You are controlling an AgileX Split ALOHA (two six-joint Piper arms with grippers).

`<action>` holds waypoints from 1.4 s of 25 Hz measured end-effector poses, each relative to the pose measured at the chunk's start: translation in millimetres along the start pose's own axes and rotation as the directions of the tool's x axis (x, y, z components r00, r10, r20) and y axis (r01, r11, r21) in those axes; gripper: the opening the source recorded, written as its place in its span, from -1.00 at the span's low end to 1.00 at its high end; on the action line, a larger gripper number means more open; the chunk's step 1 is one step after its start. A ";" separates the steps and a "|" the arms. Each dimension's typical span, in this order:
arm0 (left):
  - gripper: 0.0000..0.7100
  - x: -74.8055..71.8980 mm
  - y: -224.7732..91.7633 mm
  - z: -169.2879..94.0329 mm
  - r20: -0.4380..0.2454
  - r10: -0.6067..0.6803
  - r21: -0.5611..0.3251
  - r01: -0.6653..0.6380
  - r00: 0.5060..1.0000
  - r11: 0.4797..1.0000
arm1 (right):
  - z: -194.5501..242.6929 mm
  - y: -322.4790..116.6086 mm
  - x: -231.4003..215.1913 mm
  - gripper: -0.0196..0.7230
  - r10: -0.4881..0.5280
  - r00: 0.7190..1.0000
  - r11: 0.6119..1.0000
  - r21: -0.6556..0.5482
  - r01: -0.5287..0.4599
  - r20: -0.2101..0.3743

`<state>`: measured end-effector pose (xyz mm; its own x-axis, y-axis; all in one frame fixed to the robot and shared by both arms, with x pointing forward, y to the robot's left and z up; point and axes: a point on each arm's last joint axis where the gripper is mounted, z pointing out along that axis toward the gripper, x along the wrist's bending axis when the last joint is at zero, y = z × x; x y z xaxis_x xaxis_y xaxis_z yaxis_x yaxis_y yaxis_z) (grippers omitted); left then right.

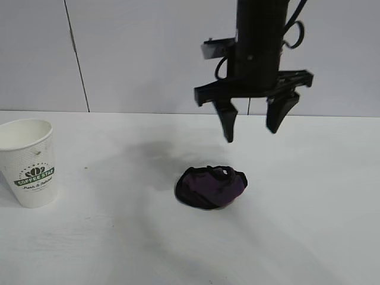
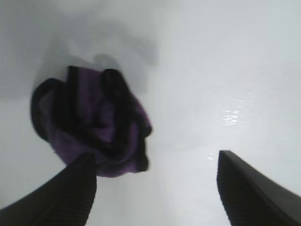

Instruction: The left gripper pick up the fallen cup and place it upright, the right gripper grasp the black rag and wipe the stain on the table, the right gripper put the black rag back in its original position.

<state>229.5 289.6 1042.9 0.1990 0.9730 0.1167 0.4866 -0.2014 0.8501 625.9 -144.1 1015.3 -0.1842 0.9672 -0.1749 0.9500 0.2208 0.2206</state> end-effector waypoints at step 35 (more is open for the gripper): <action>0.93 0.0 0.0 0.0 0.000 0.000 0.000 0.000 1.000 1.000 | -313.1 -414.7 -109.1 0.39 0.074 0.974 0.395 -0.891 -0.224 -0.212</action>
<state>229.5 289.6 1042.9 0.1989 0.9731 0.1165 0.4867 -0.2013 0.8501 173.1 -301.9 1243.3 -0.1629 0.9854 0.0492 0.1915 -0.0173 0.9813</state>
